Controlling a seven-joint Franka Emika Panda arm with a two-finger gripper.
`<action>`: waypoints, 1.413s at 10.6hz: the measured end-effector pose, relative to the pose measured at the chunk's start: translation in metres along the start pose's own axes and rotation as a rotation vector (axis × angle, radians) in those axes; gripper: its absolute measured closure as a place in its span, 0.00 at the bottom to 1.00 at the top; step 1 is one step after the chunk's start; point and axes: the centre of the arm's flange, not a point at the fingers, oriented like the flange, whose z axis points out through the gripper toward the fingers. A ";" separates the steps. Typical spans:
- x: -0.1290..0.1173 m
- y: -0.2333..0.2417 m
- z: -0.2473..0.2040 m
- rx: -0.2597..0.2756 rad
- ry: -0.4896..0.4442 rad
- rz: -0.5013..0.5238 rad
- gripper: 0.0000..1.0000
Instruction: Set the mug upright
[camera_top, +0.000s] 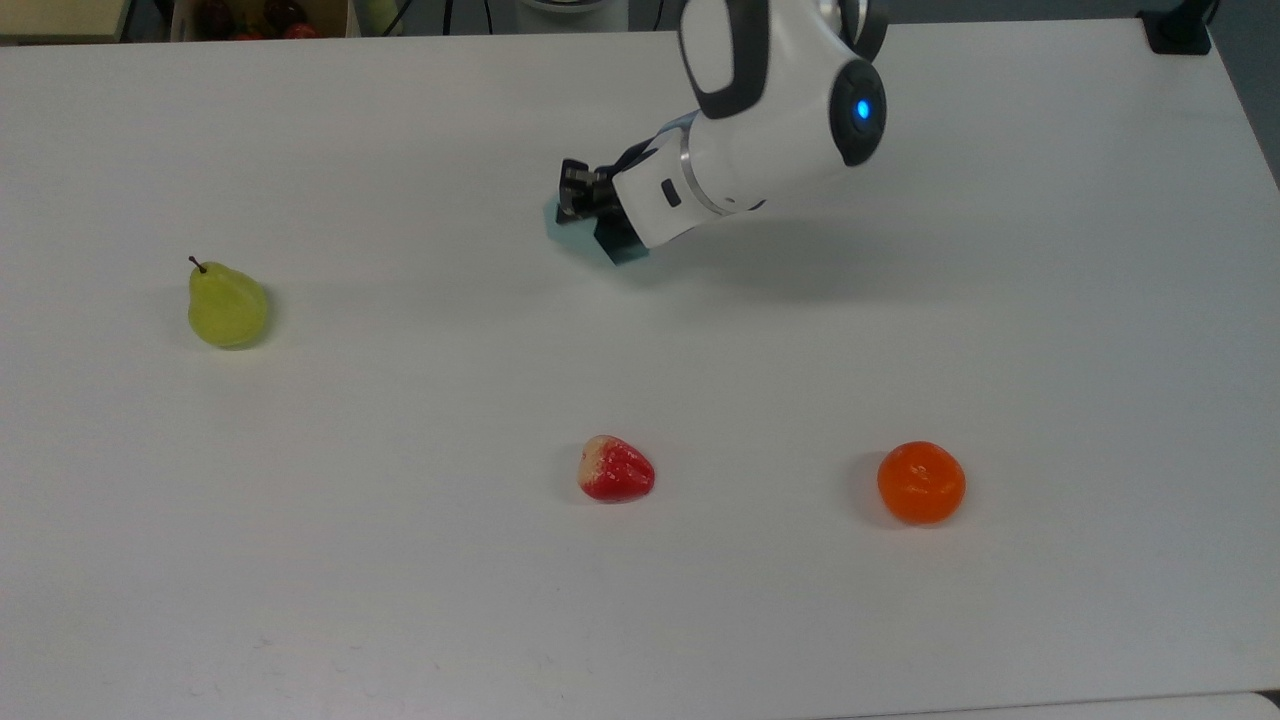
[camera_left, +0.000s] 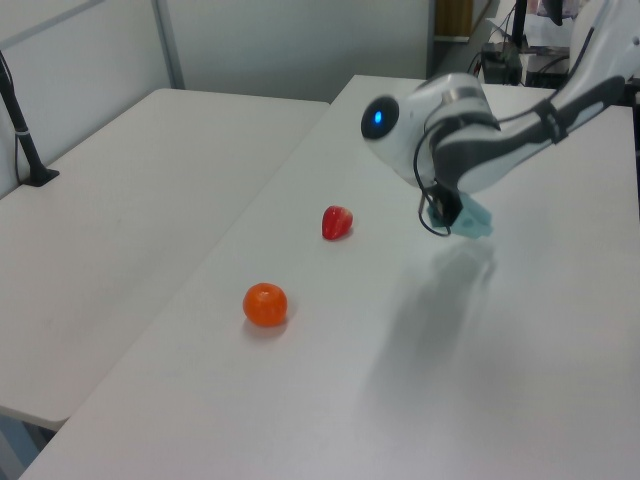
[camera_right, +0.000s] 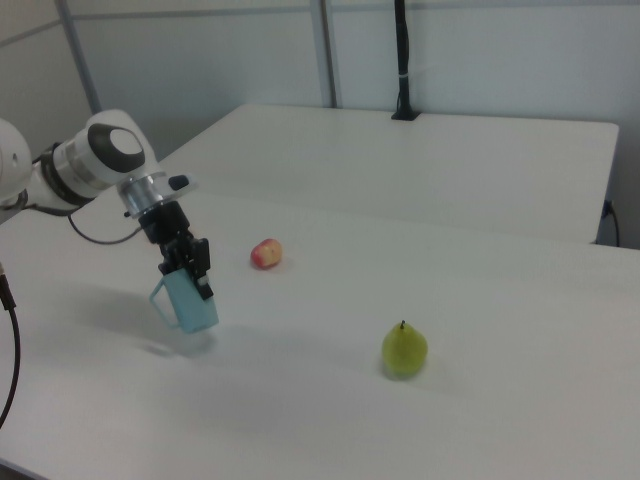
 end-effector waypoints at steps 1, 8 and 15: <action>0.009 0.013 -0.010 0.108 0.050 -0.024 0.92; 0.043 0.053 -0.008 0.495 0.295 -0.336 0.92; 0.042 0.053 -0.004 0.539 0.338 -0.271 0.48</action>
